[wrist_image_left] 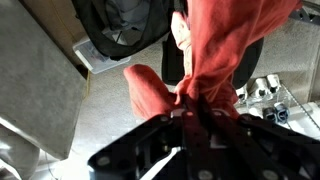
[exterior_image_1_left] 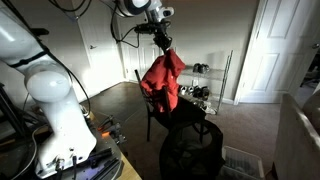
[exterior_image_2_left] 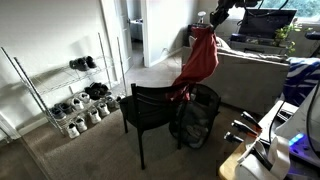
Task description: Put the towel in the black laundry bag.
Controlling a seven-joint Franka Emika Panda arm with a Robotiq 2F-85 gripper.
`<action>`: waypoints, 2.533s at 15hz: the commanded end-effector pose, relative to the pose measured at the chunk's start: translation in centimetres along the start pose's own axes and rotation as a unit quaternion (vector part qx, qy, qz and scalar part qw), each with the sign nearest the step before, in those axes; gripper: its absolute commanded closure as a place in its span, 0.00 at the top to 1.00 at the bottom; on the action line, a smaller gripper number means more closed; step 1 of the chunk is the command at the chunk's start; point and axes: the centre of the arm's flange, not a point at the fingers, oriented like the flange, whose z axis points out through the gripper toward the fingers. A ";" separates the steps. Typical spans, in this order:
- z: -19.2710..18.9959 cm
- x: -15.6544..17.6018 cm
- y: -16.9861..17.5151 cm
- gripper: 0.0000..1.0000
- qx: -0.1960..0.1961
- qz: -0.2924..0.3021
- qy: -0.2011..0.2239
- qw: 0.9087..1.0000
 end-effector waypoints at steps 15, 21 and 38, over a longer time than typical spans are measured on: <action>-2.3 22.8 10.5 0.02 0.026 0.379 0.110 0.918; -2.7 24.3 11.5 0.02 -0.023 0.415 0.091 0.905; -2.0 19.2 22.3 0.02 -0.132 0.405 -0.097 0.900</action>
